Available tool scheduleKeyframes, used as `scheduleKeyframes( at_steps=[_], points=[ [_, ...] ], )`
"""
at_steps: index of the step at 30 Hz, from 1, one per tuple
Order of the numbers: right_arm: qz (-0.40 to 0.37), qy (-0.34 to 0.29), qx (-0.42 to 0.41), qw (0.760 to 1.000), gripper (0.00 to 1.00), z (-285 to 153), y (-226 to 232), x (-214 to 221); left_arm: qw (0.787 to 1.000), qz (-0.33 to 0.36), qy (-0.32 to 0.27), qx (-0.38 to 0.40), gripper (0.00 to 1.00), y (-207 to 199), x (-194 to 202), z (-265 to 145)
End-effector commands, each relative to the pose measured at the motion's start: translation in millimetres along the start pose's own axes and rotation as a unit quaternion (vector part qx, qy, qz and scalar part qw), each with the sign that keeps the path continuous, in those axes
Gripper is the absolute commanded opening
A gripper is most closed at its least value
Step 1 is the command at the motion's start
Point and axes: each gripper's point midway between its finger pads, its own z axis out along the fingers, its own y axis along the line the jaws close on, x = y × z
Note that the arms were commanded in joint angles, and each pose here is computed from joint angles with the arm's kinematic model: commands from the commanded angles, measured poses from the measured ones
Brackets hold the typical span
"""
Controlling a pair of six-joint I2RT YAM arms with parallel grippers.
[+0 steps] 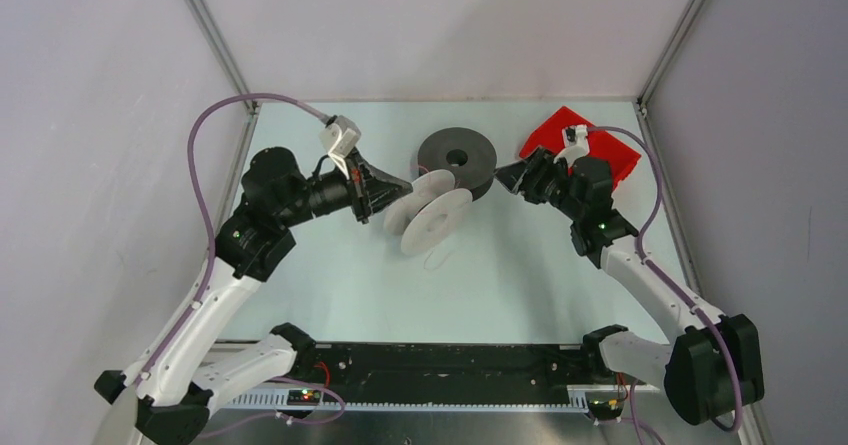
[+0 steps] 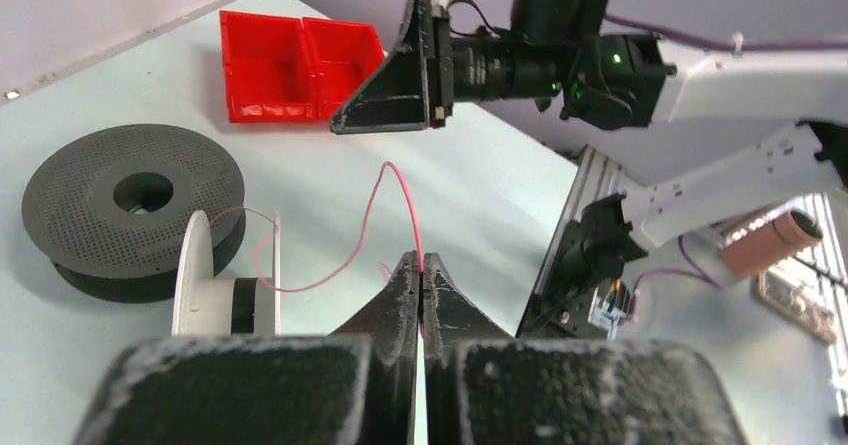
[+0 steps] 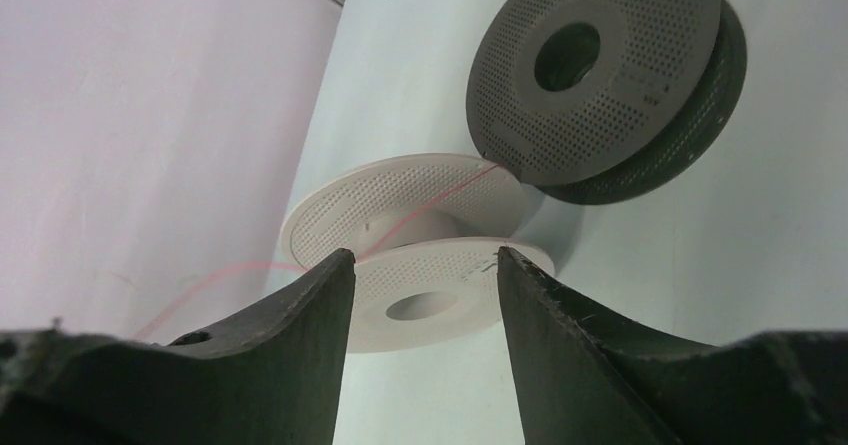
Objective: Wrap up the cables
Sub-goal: Adjust the cable at the center of the board.
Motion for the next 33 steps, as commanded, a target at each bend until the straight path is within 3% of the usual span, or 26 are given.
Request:
scheduleKeyframes(
  at_steps=[1, 11, 19, 27, 33],
  points=[
    [0.068, -0.028, -0.048, 0.996, 0.59, -1, 27, -21, 0.994, 0.088, -0.008, 0.061, 0.0, -16, -1, -5],
    [0.235, 0.057, -0.112, 0.964, 0.64, -2, 76, 10, 0.949, 0.263, -0.072, 0.156, 0.0, -43, -11, -7],
    [0.284, 0.081, -0.125, 0.947, 0.64, -1, 99, 23, 0.937, 0.29, -0.086, 0.176, 0.0, -51, -37, 4],
    [0.346, 0.078, -0.152, 0.922, 0.63, 15, 114, 18, 0.933, 0.291, -0.084, 0.195, 0.0, -60, -30, 7],
    [0.358, 0.084, -0.121, 0.922, 0.63, 27, 110, 33, 0.932, 0.293, -0.084, 0.194, 0.0, -60, -27, 6]
  ],
)
